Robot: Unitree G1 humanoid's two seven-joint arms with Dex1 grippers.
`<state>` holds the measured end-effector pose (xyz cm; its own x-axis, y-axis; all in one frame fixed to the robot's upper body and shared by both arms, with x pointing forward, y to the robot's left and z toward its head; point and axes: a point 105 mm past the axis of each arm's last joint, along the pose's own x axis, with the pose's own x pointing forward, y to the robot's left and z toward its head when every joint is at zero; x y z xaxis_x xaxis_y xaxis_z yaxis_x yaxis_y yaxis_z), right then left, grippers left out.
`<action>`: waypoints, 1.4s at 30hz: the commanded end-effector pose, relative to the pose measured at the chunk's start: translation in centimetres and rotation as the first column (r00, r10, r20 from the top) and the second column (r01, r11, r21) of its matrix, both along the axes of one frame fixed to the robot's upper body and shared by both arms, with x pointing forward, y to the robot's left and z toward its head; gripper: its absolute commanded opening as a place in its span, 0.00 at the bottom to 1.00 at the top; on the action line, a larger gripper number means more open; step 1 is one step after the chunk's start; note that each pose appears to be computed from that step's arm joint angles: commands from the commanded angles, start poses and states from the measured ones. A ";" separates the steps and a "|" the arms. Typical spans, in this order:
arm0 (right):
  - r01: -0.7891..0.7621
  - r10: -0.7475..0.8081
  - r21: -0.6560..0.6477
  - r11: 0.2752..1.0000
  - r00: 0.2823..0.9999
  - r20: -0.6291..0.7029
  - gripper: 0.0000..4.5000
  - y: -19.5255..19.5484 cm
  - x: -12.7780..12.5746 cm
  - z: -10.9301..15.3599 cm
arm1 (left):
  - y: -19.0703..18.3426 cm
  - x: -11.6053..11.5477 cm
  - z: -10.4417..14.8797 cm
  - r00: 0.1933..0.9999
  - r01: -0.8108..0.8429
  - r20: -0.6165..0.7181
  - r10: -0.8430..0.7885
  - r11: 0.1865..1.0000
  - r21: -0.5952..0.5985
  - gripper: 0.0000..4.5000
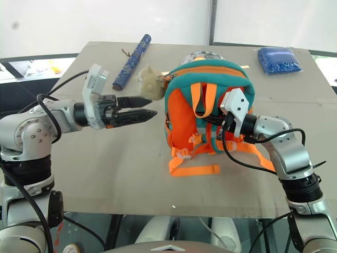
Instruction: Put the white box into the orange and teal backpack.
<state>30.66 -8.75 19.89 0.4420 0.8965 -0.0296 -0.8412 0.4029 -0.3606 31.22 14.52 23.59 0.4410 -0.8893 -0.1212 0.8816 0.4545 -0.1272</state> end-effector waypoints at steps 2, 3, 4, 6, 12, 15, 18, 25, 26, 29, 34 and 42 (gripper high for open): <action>0.001 -0.002 0.001 1.000 1.000 0.023 0.00 -0.2 -0.1 0.7 | 0.3 0.7 1.1 0.996 -0.042 0.082 0.041 0.999 0.015 0.99; 0.002 -0.002 -0.001 1.000 1.000 0.022 0.00 -0.3 -0.2 0.7 | 0.5 1.2 1.2 0.994 -0.067 0.082 0.066 0.998 0.010 0.99; 0.004 -0.004 0.000 1.000 1.000 0.020 0.00 -0.3 -0.2 0.7 | 0.6 1.6 1.3 0.991 -0.090 0.096 0.088 0.996 0.012 0.99; 0.006 -0.006 0.001 1.000 1.000 0.015 0.00 -0.4 -0.3 0.6 | 0.7 2.5 1.7 0.984 -0.129 0.122 0.129 0.992 -0.002 0.99; 0.002 -0.002 0.004 1.000 1.000 0.010 0.00 -0.2 -0.4 0.6 | -1.0 3.4 1.7 0.984 -0.118 0.131 0.120 0.993 -0.028 0.99; -0.003 0.003 0.007 1.000 1.000 0.008 0.00 -0.1 -0.6 0.6 | -1.9 3.2 1.6 0.987 -0.084 0.136 0.088 0.996 -0.040 0.99; 0.002 -0.002 0.011 1.000 1.000 0.007 0.00 -0.1 -0.7 0.7 | -2.1 2.6 1.4 0.990 -0.039 0.138 0.044 0.999 -0.034 0.87; 0.107 -0.103 0.105 0.989 0.994 -0.044 0.00 -0.9 0.6 1.6 | -1.0 2.6 1.4 0.991 -0.071 0.108 0.080 0.993 -0.092 0.30; 0.136 -0.130 0.132 0.982 0.990 -0.053 0.00 -1.1 1.0 1.9 | -0.8 2.5 1.2 0.992 -0.072 0.092 0.081 0.992 -0.104 0.23; 0.235 -0.219 0.204 0.950 0.971 -0.098 0.00 -2.0 2.4 2.8 | 0.0 2.1 0.9 0.996 -0.082 0.029 0.089 0.980 -0.183 0.09; 0.405 -0.367 0.278 0.871 0.913 -0.180 0.00 -4.0 4.7 3.6 | 1.4 1.2 -2.2 0.986 -0.147 -0.110 0.127 0.968 -0.204 0.09; 0.532 -0.475 0.326 0.781 0.846 -0.243 0.00 -6.1 6.2 4.0 | 3.2 -0.3 -10.7 0.920 -0.292 -0.292 0.263 0.954 -0.061 0.09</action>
